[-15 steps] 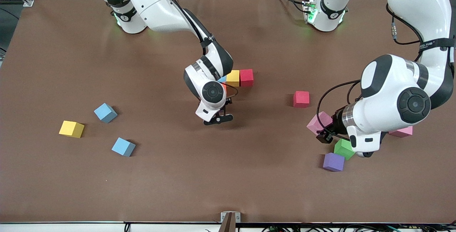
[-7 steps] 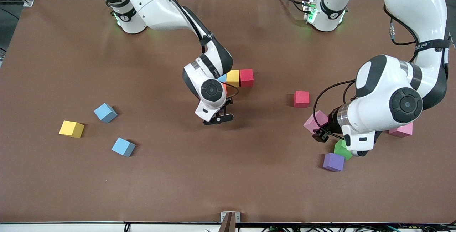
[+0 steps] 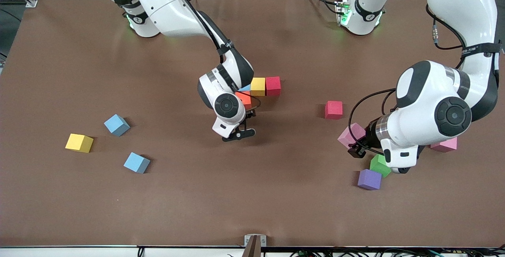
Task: Arrange 11 blocks into digit 3
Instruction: 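Lower the purple cube below the orange cube and open the right gripper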
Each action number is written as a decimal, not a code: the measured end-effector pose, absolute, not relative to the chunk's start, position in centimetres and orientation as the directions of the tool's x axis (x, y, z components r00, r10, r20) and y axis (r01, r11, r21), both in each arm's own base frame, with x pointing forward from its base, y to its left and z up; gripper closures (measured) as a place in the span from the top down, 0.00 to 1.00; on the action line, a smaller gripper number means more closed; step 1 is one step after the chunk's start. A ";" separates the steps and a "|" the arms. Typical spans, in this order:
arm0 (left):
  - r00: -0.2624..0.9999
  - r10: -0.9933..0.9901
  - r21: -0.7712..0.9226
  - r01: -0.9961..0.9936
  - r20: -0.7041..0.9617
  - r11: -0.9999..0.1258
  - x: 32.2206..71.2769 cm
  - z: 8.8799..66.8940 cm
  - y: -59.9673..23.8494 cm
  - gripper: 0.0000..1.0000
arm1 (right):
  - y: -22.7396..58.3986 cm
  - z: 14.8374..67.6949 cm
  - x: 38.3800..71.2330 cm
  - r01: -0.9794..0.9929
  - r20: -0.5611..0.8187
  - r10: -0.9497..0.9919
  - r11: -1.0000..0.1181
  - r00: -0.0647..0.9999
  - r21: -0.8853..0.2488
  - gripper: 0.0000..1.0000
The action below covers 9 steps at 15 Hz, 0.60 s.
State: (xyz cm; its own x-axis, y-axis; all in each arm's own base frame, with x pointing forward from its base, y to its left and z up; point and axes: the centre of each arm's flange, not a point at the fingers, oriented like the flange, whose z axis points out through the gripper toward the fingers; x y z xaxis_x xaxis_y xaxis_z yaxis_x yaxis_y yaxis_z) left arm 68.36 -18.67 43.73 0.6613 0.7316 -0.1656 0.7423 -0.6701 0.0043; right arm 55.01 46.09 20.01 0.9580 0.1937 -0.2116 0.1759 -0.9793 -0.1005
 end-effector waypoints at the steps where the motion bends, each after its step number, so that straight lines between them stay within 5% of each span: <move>1: 0.660 0.732 0.004 0.743 -0.166 -0.669 68.4 43.7 -18.6 0.56 | 46.3 19.8 54.8 0.162 -0.210 0.184 -0.979 0.960 -0.121 1.00; 9: 0.660 0.733 0.002 0.743 -0.165 -0.669 68.3 44.0 -18.5 0.56 | 46.4 20.8 55.4 0.105 -0.200 0.142 -0.977 0.969 -0.184 1.00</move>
